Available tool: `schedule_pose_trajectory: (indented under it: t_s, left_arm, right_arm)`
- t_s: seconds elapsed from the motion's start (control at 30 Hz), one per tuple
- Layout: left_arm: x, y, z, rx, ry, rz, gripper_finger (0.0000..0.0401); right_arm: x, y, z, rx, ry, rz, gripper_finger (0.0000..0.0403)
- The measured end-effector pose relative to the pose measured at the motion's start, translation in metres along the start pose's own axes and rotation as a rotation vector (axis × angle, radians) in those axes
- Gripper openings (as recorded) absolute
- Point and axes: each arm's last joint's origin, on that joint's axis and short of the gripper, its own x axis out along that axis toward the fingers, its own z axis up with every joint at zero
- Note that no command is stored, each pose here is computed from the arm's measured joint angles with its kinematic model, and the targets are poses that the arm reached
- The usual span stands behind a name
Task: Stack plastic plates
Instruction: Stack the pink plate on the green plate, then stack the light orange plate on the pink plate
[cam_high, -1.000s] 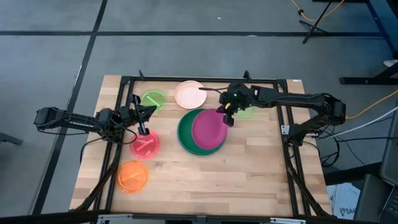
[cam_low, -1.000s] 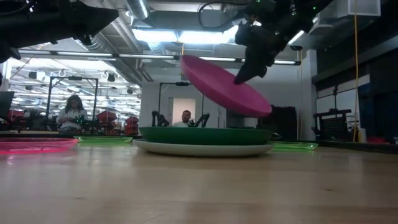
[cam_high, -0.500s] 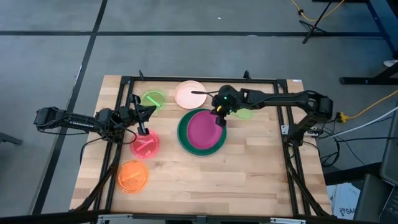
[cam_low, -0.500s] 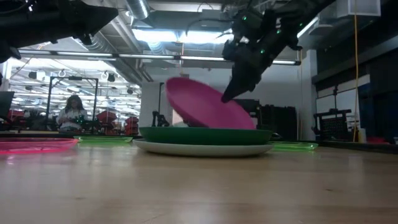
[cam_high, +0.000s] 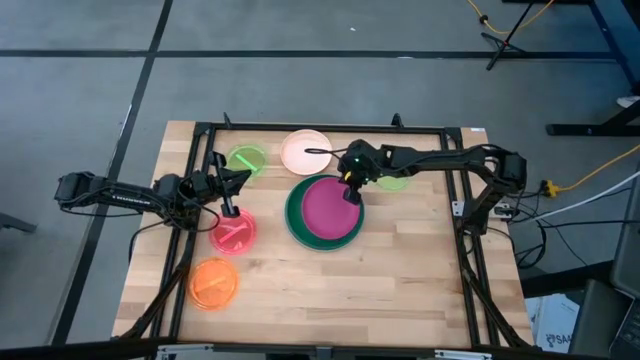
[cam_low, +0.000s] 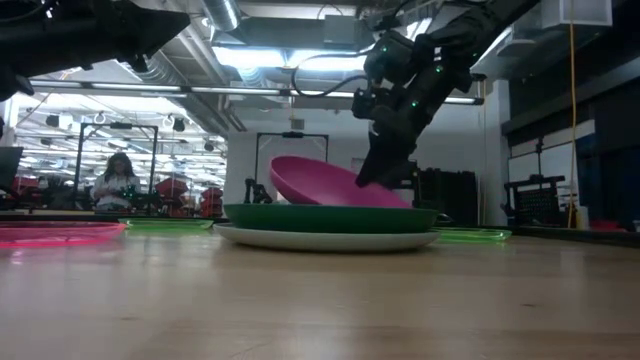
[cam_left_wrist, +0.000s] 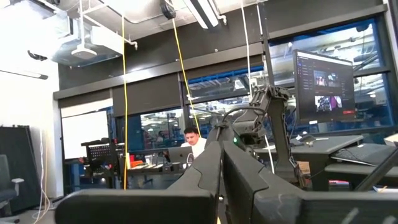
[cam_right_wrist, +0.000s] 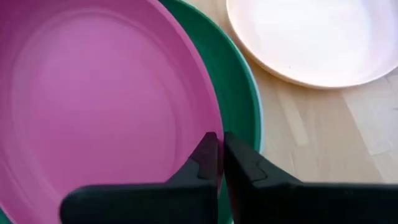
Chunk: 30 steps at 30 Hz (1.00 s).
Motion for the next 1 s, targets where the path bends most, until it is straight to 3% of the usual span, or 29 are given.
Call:
schedule_pose_trajectory:
  t_s: [0.4, 0.7, 1.0]
  left_arm:
    - [0.0, 0.0, 0.0, 0.0, 0.0, 0.0, 0.0009]
    - [0.0, 0.0, 0.0, 0.0, 0.001, 0.0, 0.0009]
    - [0.0, 0.0, 0.0, 0.001, 0.001, -0.001, 0.0009]
  right_arm:
    - [0.0, -0.001, 0.001, -0.008, -0.005, -0.04, 0.0101]
    - [-0.004, -0.018, 0.013, 0.065, -0.134, -0.261, 0.0108]
    - [-0.003, -0.055, 0.008, 0.226, -0.156, -0.31, 0.0108]
